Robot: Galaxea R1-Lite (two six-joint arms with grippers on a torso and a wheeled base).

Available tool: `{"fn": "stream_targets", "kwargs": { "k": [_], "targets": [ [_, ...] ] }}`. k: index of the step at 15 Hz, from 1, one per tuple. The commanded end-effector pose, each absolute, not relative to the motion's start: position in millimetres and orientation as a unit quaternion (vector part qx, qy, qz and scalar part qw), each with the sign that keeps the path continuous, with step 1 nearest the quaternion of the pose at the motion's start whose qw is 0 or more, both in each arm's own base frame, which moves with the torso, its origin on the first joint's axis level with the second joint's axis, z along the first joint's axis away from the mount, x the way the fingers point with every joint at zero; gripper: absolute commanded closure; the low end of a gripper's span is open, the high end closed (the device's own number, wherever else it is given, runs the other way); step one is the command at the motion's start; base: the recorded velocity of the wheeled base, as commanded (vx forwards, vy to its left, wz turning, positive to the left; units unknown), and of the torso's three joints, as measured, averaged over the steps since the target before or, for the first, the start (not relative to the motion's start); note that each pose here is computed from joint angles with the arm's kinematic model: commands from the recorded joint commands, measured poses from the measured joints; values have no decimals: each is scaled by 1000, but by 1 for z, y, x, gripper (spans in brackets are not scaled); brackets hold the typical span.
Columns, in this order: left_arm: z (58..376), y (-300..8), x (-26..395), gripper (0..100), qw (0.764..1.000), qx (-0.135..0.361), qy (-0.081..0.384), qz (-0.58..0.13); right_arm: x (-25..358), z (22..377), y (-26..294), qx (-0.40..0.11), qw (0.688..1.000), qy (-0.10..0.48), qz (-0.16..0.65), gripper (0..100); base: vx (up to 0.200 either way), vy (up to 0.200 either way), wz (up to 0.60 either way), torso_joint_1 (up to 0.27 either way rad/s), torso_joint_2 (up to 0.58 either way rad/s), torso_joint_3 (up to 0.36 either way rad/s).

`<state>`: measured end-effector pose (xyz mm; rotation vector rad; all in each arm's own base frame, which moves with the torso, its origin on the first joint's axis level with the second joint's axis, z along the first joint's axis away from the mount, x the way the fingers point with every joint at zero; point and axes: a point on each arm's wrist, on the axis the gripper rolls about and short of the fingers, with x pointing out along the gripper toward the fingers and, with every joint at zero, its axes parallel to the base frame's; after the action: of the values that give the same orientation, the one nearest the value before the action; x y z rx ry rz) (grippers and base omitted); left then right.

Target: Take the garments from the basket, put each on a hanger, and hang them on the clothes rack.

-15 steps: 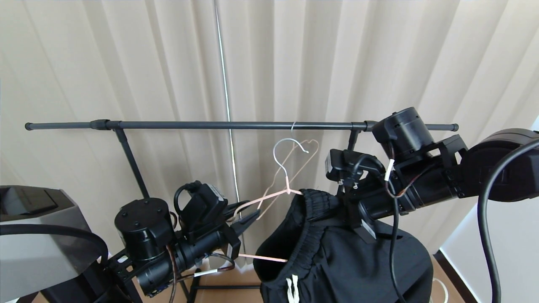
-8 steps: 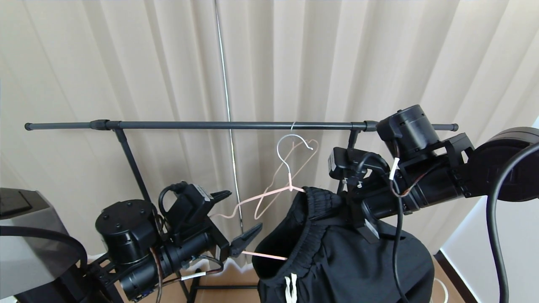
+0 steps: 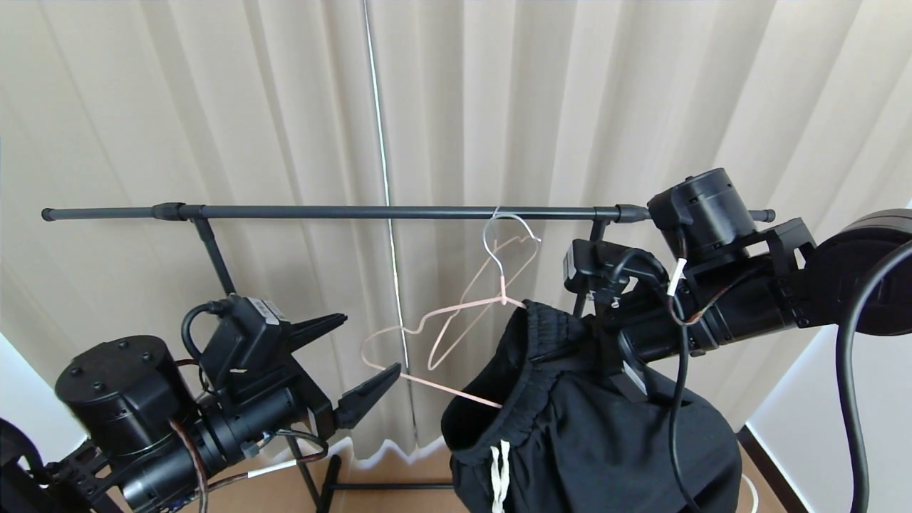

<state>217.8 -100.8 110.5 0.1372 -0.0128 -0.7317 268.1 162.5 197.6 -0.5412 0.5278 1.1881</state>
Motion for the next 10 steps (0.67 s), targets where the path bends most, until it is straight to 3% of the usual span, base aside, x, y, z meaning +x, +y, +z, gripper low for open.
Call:
{"fn": "stream_targets", "kwargs": {
  "k": [1, 4, 7, 9, 10],
  "targets": [
    [121, -91, 211, 0, 939, 35, -13, -341, 267, 202, 157, -256, 771, 241, 530, 100, 0, 0, 0, 0, 0, 0],
    [115, -84, 207, 0, 946, -11, 22, -324, 267, 205, 154, -291, 799, 225, 475, 100, 0, 0, 0, 0, 0, 0],
    [97, -86, 209, 0, 947, -14, 123, -297, 275, 191, 150, -364, 809, 118, 446, 100, 0, 0, 0, 0, 0, 0],
    [91, -93, 209, 0, 940, -20, 164, -297, 273, 188, 146, -380, 807, 100, 442, 100, 0, 0, 0, 0, 0, 0],
    [87, -102, 210, 0, 930, -34, 209, -301, 269, 186, 144, -382, 808, 91, 439, 100, 0, 0, 0, 0, 0, 0]
  ]
}}
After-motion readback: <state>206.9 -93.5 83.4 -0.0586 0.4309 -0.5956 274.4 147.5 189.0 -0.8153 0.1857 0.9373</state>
